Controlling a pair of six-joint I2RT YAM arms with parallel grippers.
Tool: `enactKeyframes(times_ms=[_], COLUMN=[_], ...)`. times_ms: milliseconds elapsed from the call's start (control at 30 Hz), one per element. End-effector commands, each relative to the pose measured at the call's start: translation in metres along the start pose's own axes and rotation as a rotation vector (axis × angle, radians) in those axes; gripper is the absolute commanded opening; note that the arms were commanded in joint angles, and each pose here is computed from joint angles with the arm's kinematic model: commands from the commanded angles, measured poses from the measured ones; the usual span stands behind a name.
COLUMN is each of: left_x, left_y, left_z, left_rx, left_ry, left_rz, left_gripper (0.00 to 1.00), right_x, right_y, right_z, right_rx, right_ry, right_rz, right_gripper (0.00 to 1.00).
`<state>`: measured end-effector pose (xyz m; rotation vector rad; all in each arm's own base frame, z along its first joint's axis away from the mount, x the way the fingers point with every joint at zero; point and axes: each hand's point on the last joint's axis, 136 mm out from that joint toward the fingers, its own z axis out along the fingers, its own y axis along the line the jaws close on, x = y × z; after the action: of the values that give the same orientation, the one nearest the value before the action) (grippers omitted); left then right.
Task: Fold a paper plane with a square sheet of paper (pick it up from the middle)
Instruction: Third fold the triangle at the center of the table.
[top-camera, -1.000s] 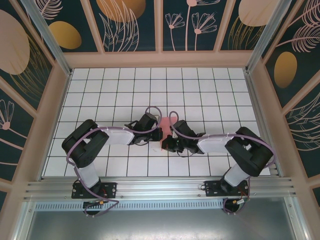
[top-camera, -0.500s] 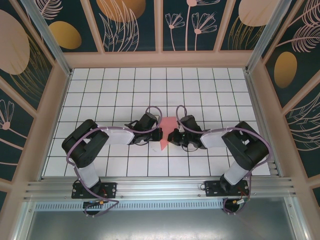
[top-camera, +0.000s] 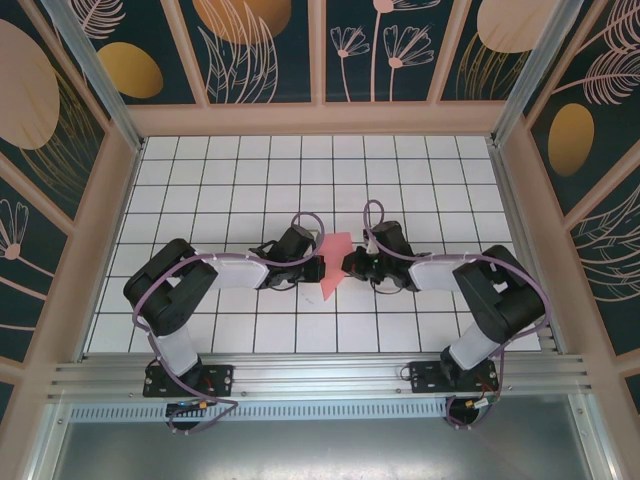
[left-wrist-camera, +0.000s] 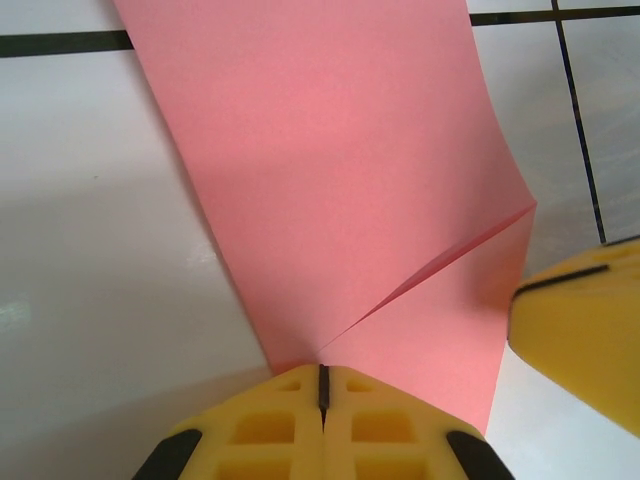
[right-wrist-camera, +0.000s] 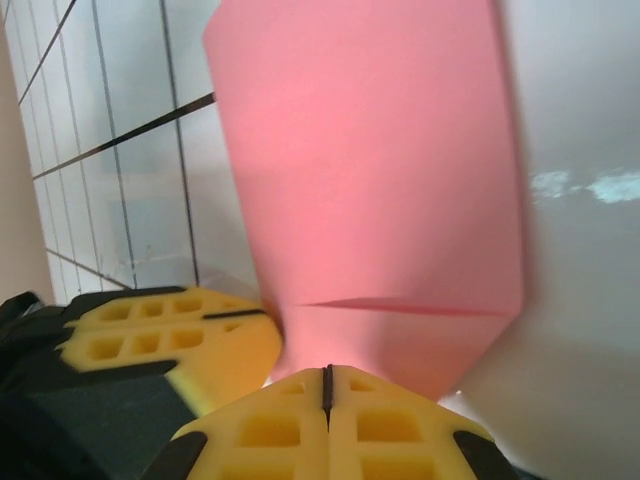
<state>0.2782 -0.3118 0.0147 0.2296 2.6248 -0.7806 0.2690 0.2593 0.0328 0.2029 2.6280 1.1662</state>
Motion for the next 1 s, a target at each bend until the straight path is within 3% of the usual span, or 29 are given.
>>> enactKeyframes(times_ms=[0,100,367,700,967], left_x=[0.024,0.025,0.026,0.026,0.027], left_y=[0.030,0.030,0.032,0.030,0.030], left_z=[0.002,0.002,0.002,0.001,0.001], left_rx=[-0.113,-0.114,-0.120,-0.113,-0.116], left_ry=[0.083,0.083,0.088,0.091,0.095], left_rz=[-0.005,-0.003,-0.001,0.006,0.009], left_gripper=[0.00,0.00,0.00,0.00,0.00], right_x=[0.011,0.013,-0.021,-0.013,-0.035], right_y=[-0.019,-0.022,0.021,-0.029,-0.002], right_z=[0.010,0.010,-0.010,0.011,-0.010], right_rx=[0.022,0.026,0.009,0.071,0.011], right_ry=[0.041,0.046,-0.037,0.010,-0.046], right_rz=[0.019,0.031,-0.071,0.015,-0.031], right_gripper=[0.05,0.05,0.05,0.05,0.06])
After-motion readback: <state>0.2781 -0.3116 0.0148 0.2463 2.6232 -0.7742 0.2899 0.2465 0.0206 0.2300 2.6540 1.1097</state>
